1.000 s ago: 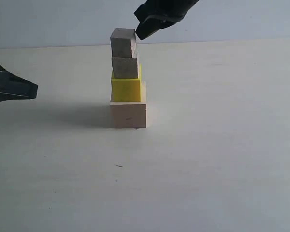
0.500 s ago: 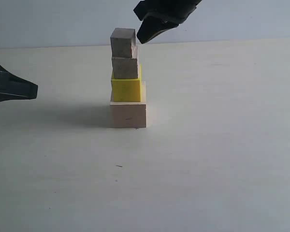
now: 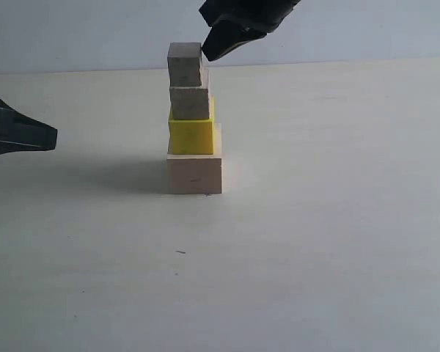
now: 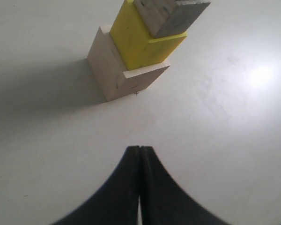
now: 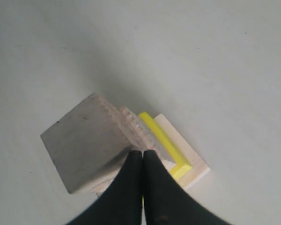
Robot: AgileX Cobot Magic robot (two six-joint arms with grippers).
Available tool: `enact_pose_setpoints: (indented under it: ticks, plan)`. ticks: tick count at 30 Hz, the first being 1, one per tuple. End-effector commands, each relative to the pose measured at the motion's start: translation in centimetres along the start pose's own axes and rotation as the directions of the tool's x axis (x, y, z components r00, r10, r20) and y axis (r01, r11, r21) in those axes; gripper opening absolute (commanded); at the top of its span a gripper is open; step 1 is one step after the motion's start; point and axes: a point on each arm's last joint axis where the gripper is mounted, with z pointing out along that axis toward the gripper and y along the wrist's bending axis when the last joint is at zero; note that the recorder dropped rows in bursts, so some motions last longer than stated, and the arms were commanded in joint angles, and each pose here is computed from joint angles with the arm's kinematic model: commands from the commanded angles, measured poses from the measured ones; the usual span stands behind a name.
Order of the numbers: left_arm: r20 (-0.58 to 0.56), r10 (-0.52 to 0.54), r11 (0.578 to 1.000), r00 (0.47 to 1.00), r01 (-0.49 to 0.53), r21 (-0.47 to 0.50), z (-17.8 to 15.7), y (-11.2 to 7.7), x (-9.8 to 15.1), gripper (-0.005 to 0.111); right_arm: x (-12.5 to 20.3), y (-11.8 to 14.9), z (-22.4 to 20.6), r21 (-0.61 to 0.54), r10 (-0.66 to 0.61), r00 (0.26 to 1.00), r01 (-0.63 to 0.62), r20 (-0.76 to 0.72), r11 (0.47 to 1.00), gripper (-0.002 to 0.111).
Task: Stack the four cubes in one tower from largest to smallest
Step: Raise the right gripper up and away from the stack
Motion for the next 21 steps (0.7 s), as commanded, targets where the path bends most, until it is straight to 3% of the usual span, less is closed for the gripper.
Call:
enact_pose_setpoints:
  ticks: [1,21]
  plan:
    - [-0.003,-0.013,1.0,1.0,0.013,0.006,0.0,0.0,0.1,0.0,-0.1,-0.1,-0.5,0.05,-0.029,1.0,0.029,-0.002,0.998,0.0]
    - [0.001,-0.013,1.0,1.0,0.013,0.002,0.0,0.1,0.1,0.0,-1.6,0.3,-2.5,0.143,-0.052,0.989,0.032,0.137,0.989,0.0]
